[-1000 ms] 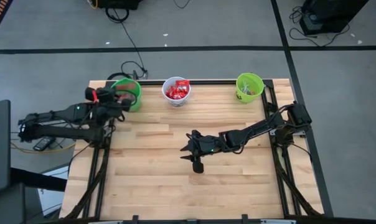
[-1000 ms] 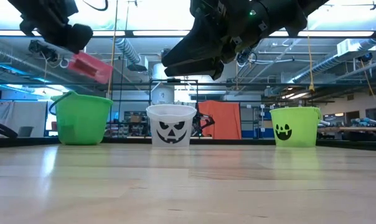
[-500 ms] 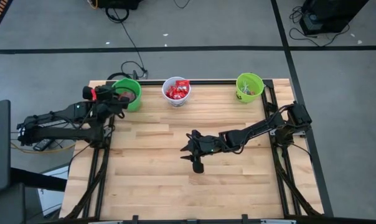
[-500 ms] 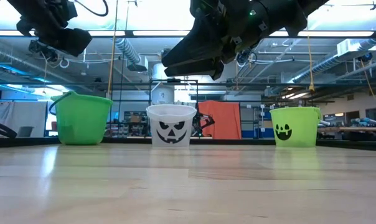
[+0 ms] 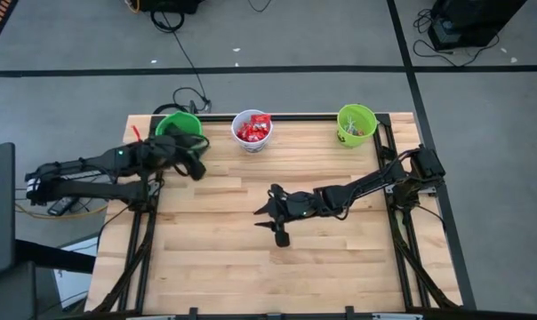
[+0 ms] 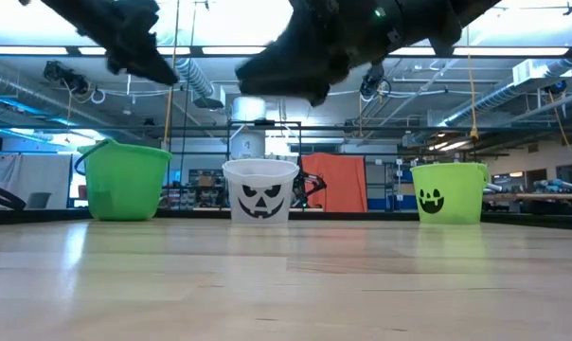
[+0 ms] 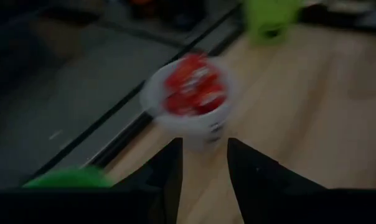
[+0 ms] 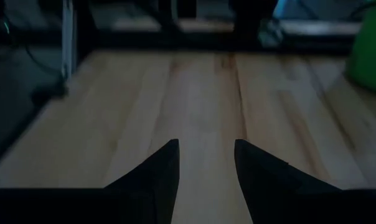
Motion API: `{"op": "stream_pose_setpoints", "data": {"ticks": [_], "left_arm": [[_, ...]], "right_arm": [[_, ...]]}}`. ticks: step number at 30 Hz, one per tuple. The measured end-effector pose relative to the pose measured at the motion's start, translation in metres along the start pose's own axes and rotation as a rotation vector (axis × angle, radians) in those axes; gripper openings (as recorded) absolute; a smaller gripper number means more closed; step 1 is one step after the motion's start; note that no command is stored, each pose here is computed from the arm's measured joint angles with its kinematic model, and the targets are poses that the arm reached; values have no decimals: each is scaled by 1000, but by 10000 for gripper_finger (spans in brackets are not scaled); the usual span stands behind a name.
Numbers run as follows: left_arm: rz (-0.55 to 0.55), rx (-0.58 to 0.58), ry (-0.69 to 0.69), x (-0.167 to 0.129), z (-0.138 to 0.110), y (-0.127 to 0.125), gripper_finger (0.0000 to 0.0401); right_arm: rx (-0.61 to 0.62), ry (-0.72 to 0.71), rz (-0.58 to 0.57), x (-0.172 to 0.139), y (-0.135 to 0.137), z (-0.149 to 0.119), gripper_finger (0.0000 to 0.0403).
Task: Sort candy by brand, put in halloween buckets
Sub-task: Return to Home Position
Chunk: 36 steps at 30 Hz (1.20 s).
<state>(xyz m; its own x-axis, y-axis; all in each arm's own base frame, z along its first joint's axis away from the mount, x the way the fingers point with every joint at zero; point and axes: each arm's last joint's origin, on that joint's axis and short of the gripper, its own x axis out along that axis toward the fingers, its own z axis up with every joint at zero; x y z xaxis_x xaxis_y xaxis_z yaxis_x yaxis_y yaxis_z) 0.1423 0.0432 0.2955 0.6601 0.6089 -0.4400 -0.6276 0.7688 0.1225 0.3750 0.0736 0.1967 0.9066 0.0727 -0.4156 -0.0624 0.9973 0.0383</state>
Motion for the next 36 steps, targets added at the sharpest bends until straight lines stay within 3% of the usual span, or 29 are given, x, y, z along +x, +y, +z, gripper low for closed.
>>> {"op": "stream_pose_setpoints", "data": {"ticks": [6, 13, 17, 24, 32, 36], "left_arm": [[-171, 14, -145, 22, -6, -24, 131], [-358, 18, -179, 31, -27, -50, 131], [-361, -4, -230, 27, -34, -60, 131], [-362, 52, -335, 2, -26, -69, 131], [-320, 90, -382, -37, -2, -44, 131], [-321, 85, -383, -49, -3, -29, 131]], "right_arm": [[62, -100, -6, 0, -6, 10, 165], [36, -98, 2, -3, -5, 12, 165], [0, -107, -29, -16, -6, 23, 165], [-55, -66, -232, -60, -12, 45, 165], [-52, -50, -269, -114, -14, 63, 165], [-43, -52, -269, -133, -11, 65, 165]]}}
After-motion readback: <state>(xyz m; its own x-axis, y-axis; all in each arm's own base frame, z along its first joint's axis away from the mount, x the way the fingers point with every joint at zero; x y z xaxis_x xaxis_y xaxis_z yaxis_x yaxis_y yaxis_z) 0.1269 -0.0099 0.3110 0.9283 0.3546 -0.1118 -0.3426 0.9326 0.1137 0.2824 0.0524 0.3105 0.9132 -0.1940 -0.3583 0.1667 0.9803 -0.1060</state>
